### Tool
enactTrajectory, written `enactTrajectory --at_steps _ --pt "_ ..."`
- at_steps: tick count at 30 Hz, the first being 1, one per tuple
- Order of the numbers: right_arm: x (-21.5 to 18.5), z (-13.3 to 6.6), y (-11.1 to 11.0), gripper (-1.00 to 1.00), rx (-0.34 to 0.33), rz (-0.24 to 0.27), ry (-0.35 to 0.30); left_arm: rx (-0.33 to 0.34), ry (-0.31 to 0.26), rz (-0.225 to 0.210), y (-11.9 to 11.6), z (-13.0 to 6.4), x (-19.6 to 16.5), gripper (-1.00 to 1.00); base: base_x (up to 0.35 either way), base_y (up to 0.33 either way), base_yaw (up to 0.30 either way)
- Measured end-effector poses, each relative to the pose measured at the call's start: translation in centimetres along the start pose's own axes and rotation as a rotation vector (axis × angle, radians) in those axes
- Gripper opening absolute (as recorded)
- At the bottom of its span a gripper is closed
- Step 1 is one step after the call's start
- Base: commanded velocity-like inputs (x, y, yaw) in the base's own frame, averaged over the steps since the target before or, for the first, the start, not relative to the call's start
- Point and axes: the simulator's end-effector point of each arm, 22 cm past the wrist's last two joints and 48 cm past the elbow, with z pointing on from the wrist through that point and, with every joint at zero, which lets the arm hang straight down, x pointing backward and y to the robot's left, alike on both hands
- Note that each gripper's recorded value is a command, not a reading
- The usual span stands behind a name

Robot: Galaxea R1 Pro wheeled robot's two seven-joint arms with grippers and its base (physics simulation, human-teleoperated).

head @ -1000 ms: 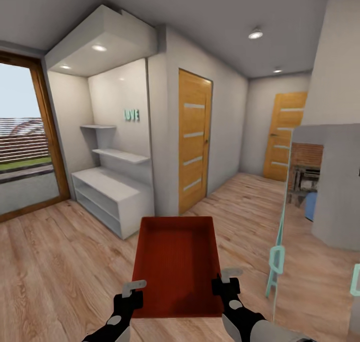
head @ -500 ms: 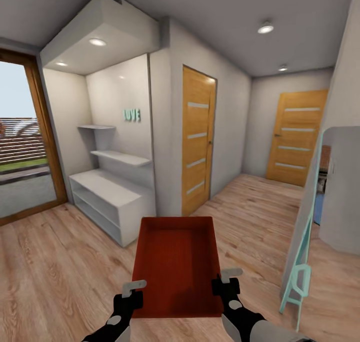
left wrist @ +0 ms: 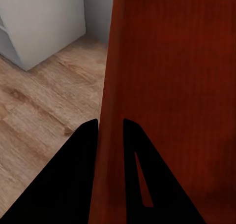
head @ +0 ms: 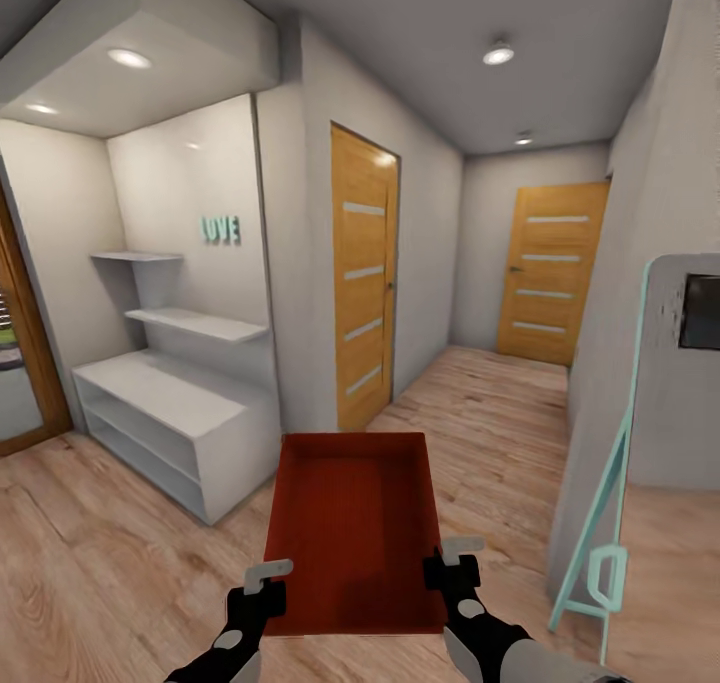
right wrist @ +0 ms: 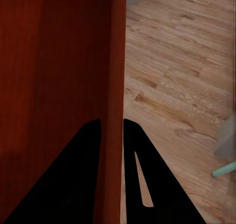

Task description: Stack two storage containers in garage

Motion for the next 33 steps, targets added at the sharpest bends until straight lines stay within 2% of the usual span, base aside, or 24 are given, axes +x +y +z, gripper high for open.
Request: enactTrajectory --at_steps 33 --pt "-0.59 -0.16 -0.10 -1.00 0.001 0.001 -0.011 0.001 -0.011 -0.001 -0.09 -0.15 -0.59 -1.00 0.303 0.214 -0.275"
